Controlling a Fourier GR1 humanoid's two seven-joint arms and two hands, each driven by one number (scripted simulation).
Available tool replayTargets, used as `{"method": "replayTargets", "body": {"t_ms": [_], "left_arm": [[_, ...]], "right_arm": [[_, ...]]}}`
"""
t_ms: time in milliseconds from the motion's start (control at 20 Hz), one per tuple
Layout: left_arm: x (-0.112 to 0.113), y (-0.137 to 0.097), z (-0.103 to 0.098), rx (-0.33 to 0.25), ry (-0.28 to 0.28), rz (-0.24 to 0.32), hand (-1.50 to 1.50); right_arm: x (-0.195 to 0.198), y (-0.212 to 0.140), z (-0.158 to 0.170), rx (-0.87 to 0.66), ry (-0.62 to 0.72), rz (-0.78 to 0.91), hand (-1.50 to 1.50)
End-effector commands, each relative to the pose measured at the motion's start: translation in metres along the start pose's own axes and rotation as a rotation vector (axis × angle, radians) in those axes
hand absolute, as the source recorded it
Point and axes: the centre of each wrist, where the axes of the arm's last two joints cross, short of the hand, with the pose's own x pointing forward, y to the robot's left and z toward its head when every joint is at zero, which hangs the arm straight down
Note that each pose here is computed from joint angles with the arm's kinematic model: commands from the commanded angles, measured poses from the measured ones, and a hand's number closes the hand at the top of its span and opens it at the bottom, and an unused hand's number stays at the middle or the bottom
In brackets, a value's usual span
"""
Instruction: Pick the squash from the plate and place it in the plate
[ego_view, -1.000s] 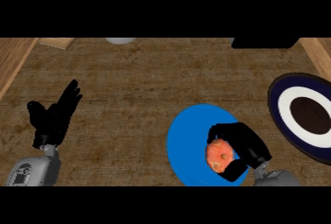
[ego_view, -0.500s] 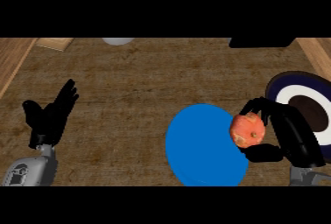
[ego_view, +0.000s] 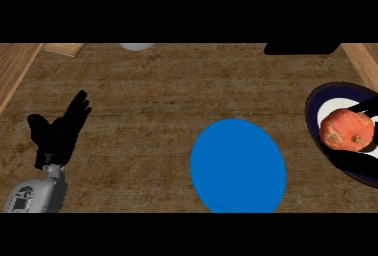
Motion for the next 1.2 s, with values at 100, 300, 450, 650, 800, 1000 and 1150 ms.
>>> {"method": "replayTargets", "body": {"t_ms": [100, 300, 450, 650, 800, 1000, 1150], "left_arm": [[0.017, -0.009, 0.003, -0.022, -0.014, -0.004, 0.0], [0.009, -0.008, -0.005, -0.011, -0.016, -0.008, 0.0], [0.001, 0.001, 0.003, -0.026, -0.005, -0.009, 0.0], [0.018, -0.014, -0.006, -0.014, -0.02, -0.01, 0.0], [0.001, -0.017, 0.006, -0.027, -0.011, -0.012, 0.0], [0.002, -0.012, 0.002, -0.04, -0.008, -0.004, 0.0], [-0.004, 0.003, 0.003, -0.03, -0.02, -0.015, 0.0]], "right_arm": [[-0.051, -0.028, -0.027, -0.087, 0.137, -0.114, 1.5], [-0.092, -0.046, -0.046, -0.103, 0.191, -0.068, 1.5], [-0.144, -0.041, -0.039, -0.117, 0.217, -0.038, 1.5], [-0.17, -0.047, -0.061, -0.079, 0.234, 0.014, 1.5], [-0.184, -0.04, -0.071, 0.013, 0.277, 0.052, 1.5], [-0.214, -0.035, -0.061, 0.144, 0.356, -0.088, 1.5], [-0.226, -0.045, -0.064, 0.232, 0.351, -0.11, -1.5]]}}
